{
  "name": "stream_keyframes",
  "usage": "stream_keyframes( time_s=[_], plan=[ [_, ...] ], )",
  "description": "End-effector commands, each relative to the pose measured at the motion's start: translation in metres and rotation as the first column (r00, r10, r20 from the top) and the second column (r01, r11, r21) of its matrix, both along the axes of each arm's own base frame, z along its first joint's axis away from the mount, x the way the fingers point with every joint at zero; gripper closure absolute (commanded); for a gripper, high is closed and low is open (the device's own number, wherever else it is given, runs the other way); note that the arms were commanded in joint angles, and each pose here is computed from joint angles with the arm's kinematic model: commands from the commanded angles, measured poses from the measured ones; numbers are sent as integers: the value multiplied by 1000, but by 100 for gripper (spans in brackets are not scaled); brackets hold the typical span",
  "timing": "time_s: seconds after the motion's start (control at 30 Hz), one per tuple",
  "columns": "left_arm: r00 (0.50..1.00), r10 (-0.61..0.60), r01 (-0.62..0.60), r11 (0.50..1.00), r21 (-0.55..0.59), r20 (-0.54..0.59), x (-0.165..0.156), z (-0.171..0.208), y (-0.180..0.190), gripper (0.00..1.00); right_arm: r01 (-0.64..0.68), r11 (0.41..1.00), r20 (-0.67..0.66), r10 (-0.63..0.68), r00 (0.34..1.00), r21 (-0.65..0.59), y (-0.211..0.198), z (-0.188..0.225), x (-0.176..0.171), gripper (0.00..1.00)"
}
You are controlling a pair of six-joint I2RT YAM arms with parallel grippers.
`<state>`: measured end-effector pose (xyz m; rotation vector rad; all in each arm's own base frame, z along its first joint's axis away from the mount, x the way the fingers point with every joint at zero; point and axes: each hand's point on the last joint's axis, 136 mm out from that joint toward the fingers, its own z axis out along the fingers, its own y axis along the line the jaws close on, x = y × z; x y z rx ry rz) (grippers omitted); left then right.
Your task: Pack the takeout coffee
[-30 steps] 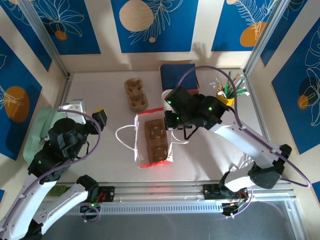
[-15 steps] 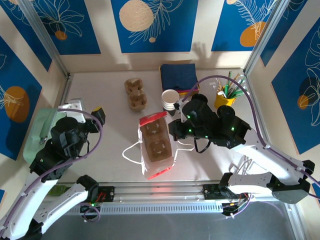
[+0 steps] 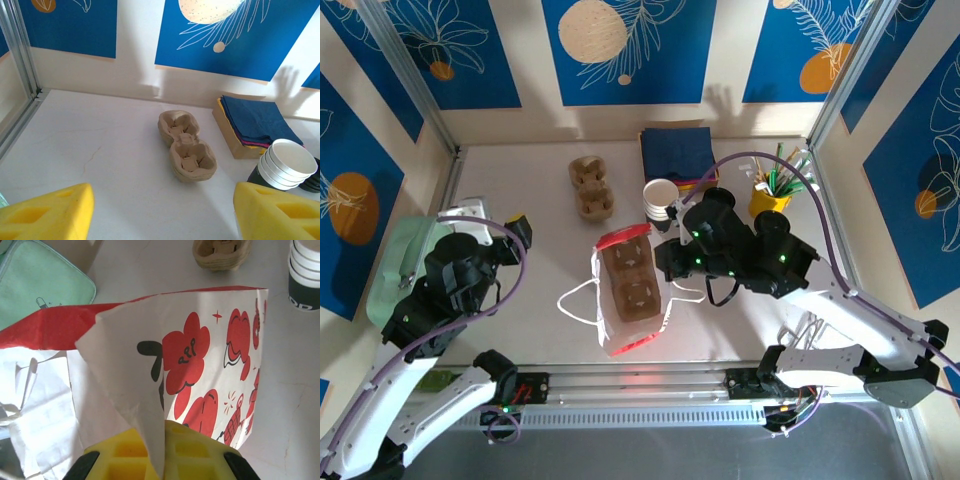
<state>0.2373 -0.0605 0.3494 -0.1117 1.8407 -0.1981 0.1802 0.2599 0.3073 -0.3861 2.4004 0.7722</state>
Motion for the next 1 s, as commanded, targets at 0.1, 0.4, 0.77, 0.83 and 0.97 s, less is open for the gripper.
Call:
stream_keyframes(
  time_s=[0.1,0.4,0.77,0.83,0.97],
  plan=[
    [1000,10,-10,1000,-24,1,2,-1,-1,27,36,997,-139,-28,990,62,5,2,7,96],
    [1000,6,-6,1000,-29,-13,4,-7,-3,27,123,984,-348,-70,935,131,-15,-13,35,96],
    [1000,7,-8,1000,-26,-18,1,-7,-2,27,108,980,-473,-17,881,167,-19,-36,58,96],
    [1000,7,-7,1000,-24,-20,1,-7,-1,27,107,979,-473,-13,881,172,-22,-38,62,96],
    [1000,4,-5,1000,-23,-19,0,-7,-1,27,100,979,-475,-4,880,177,-27,-42,70,95]
  ],
)
